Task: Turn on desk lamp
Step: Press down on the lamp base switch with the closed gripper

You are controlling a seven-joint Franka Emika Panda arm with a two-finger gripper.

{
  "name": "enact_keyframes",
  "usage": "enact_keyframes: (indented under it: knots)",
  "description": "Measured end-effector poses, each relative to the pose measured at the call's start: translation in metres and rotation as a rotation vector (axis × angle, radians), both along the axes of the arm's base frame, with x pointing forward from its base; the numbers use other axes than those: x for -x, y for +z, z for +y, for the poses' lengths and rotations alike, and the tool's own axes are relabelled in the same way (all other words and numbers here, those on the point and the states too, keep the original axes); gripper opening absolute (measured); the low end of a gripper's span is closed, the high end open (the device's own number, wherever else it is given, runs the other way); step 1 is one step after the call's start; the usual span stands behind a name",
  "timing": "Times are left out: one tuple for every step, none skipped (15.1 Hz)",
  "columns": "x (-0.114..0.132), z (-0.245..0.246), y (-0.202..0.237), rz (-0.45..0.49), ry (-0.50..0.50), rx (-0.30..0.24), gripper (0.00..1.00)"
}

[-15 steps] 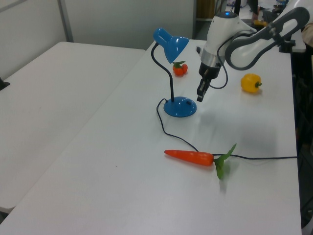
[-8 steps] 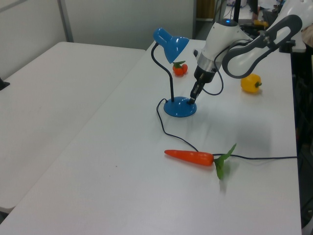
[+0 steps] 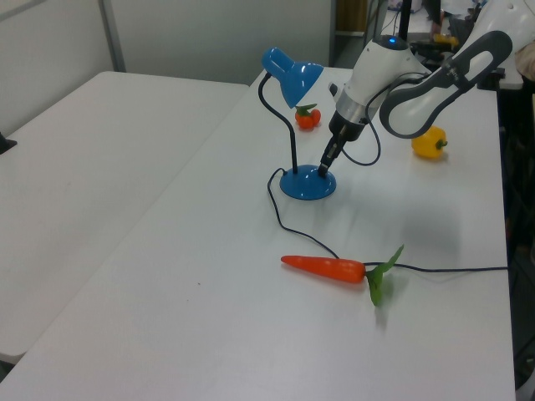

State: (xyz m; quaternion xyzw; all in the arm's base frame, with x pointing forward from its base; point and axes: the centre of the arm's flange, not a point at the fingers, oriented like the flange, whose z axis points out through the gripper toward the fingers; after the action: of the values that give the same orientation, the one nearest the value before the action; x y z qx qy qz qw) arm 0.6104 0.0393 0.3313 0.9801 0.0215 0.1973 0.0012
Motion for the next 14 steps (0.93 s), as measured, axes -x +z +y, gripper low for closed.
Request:
enact_keyframes:
  knots:
    - [-0.0006,-0.0011,0.0006,-0.002,-0.001,0.001,0.01]
    - [-0.0010,-0.0020,0.0011,-0.003,-0.002,0.001,0.01]
    - [-0.0014,-0.0024,0.0014,-0.004,-0.002,0.001,0.01]
    - [-0.0016,-0.0024,0.0015,-0.004,-0.002,0.001,0.01]
    - [-0.0018,-0.0024,0.0014,-0.004,-0.002,0.001,0.01]
    - [-0.0020,-0.0024,0.0014,-0.004,-0.002,0.001,0.01]
    - [-0.0022,-0.0024,0.0015,-0.005,-0.002,0.001,0.01]
    - [-0.0024,-0.0024,0.0015,-0.005,-0.002,0.001,0.01]
    - [-0.0024,-0.0024,0.0014,-0.005,-0.002,0.001,0.01]
    - [-0.0025,-0.0023,0.0014,-0.005,-0.002,0.002,0.01]
    - [-0.0026,-0.0022,0.0013,-0.005,0.001,0.004,0.01]
    - [-0.0026,-0.0018,0.0013,-0.006,0.006,0.009,0.01]
    - [-0.0027,-0.0016,0.0013,-0.006,0.010,0.013,0.01]
    - [-0.0029,-0.0014,0.0012,-0.006,0.012,0.015,0.01]
